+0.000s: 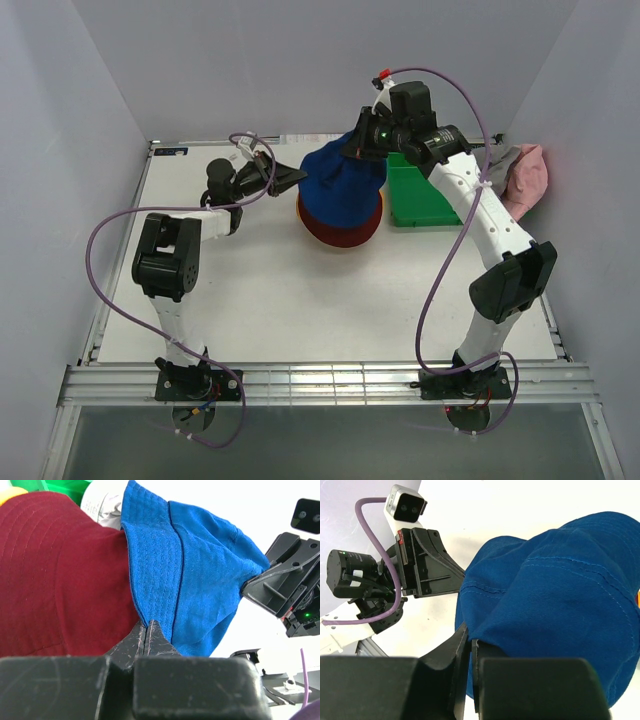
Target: Stack the hats
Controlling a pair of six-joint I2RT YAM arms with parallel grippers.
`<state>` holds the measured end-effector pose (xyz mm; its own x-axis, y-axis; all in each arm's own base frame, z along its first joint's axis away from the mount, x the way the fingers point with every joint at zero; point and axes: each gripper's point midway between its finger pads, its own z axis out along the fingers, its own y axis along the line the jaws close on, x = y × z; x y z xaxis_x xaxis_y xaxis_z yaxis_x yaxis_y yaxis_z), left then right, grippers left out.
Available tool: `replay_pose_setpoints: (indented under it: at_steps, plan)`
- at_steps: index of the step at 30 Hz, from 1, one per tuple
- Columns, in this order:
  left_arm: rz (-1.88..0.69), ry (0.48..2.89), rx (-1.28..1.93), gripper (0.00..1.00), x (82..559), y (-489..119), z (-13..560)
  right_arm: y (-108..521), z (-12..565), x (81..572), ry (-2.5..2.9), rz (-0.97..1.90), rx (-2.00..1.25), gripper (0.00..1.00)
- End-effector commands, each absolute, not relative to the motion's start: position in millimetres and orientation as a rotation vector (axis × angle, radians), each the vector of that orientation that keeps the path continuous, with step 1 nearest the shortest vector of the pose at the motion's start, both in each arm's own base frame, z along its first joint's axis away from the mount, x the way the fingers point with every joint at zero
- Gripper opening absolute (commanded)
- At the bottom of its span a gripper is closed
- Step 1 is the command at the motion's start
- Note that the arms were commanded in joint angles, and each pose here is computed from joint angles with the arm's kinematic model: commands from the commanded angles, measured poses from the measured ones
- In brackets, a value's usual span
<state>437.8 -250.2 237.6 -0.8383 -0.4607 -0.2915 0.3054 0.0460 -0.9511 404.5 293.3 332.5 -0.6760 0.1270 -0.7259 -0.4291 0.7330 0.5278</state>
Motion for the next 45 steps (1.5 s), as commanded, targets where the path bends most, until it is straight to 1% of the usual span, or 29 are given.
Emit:
replay_pose_setpoints:
  at_steps: [1, 9, 13, 16, 17, 19, 20, 23, 26, 30, 34, 39, 44, 45]
  plan:
    - [-1.844, 1.730, -0.073, 0.00, 426.9, -243.2, 256.8, 296.0, 352.4, 406.6, 2.075, 0.892, -0.256, 0.08]
    - [-1.846, 1.754, -0.111, 0.00, 426.6, -238.4, 232.0, 298.8, 352.7, 405.1, 2.072, 0.901, -0.275, 0.14]
    - [-1.851, 1.755, -0.114, 0.00, 425.8, -237.2, 226.8, 299.8, 352.3, 403.8, 2.071, 0.909, -0.283, 0.19]
    - [-1.854, 1.757, -0.115, 0.00, 426.8, -237.5, 223.5, 300.3, 357.2, 402.3, 2.060, 0.918, -0.291, 0.25]
    - [-1.856, 1.759, -0.114, 0.00, 426.7, -238.3, 222.6, 300.2, 360.7, 401.4, 2.052, 0.922, -0.292, 0.29]
    - [-1.856, 1.765, -0.119, 0.00, 428.3, -237.3, 219.5, 299.8, 363.5, 400.3, 2.047, 0.923, -0.295, 0.32]
    - [-1.857, 1.765, -0.120, 0.00, 428.5, -237.4, 218.7, 299.3, 366.3, 399.2, 2.041, 0.924, -0.299, 0.36]
    - [-1.858, 1.773, -0.132, 0.00, 429.7, -236.8, 214.9, 298.5, 374.2, 395.6, 2.025, 0.932, -0.305, 0.42]
    - [-1.858, 1.781, -0.139, 0.00, 430.9, -236.4, 211.5, 298.3, 383.5, 390.9, 2.005, 0.949, -0.313, 0.47]
    - [-1.860, 1.788, -0.146, 0.00, 430.7, -236.5, 208.0, 295.1, 393.1, 386.3, 1.984, 0.952, -0.314, 0.47]
    - [-1.860, 1.794, -0.160, 0.00, 432.0, -234.6, 203.9, 279.6, 390.7, 387.0, 1.991, 0.921, -0.277, 0.47]
    - [-1.853, 1.800, -0.166, 0.00, 433.6, -232.7, 200.9, 250.0, 368.9, 391.0, 2.039, 0.906, -0.220, 0.46]
    - [-1.849, 1.811, -0.187, 0.00, 435.9, -231.3, 194.8, 229.9, 359.7, 390.9, 2.046, 0.959, -0.173, 0.45]
    - [-1.847, 1.811, -0.189, 0.00, 436.4, -230.7, 194.1, 218.5, 345.4, 394.9, 2.074, 0.963, -0.135, 0.45]
